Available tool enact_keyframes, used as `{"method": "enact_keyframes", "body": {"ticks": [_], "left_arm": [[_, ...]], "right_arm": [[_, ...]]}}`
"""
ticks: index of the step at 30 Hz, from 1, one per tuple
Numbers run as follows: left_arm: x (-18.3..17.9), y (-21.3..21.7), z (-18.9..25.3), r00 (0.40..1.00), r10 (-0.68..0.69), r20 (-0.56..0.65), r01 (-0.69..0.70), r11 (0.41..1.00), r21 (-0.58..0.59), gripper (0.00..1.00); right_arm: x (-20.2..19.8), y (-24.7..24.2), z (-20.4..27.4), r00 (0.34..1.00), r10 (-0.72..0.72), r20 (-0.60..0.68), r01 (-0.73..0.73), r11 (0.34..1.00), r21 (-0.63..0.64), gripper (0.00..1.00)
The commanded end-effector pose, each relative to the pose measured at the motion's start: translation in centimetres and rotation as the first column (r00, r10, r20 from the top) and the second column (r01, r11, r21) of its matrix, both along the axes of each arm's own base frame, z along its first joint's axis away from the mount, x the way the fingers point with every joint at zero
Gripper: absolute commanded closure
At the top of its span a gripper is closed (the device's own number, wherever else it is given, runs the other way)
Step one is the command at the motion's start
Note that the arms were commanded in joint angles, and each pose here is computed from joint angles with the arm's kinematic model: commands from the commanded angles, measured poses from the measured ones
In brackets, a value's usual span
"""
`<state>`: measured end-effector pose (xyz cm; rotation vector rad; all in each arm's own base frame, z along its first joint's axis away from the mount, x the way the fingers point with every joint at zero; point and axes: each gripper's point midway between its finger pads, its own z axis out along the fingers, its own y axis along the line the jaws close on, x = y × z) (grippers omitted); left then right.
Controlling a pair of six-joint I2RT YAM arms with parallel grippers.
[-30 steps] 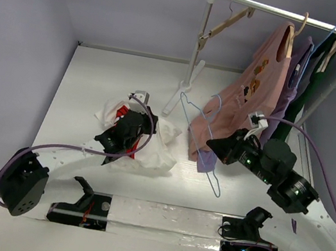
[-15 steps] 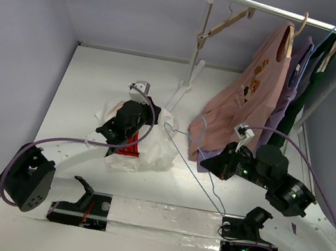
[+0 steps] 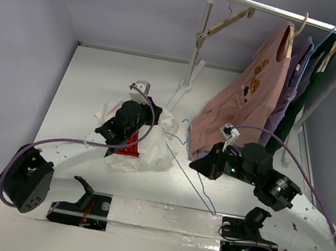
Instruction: Place the t-shirt on the hanger
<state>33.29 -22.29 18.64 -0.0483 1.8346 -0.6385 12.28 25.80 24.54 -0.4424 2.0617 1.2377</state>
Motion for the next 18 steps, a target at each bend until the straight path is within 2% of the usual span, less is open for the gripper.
{"method": "enact_keyframes", "body": {"ticks": [1,5,9,18], "left_arm": [[-0.1,0.0,3.9,0.996,-0.001,0.094,0.009,0.996,-0.086,1.00],[-0.7,0.6,4.1,0.995,0.008,0.103,0.002,0.996,-0.093,1.00],[-1.0,0.8,4.6,0.993,0.008,0.116,0.003,0.995,-0.100,1.00],[-0.8,2.3,6.7,0.985,0.063,0.158,-0.049,0.995,-0.091,1.00]], "right_arm": [[0.6,1.7,2.4,0.998,-0.004,0.062,-0.003,0.994,0.105,1.00],[1.8,2.2,3.7,0.988,-0.090,0.125,0.070,0.985,0.156,1.00],[0.5,3.9,5.1,0.989,-0.045,0.141,0.014,0.977,0.214,1.00],[-4.3,7.0,4.7,0.987,0.091,0.135,-0.107,0.987,0.123,1.00]]}}
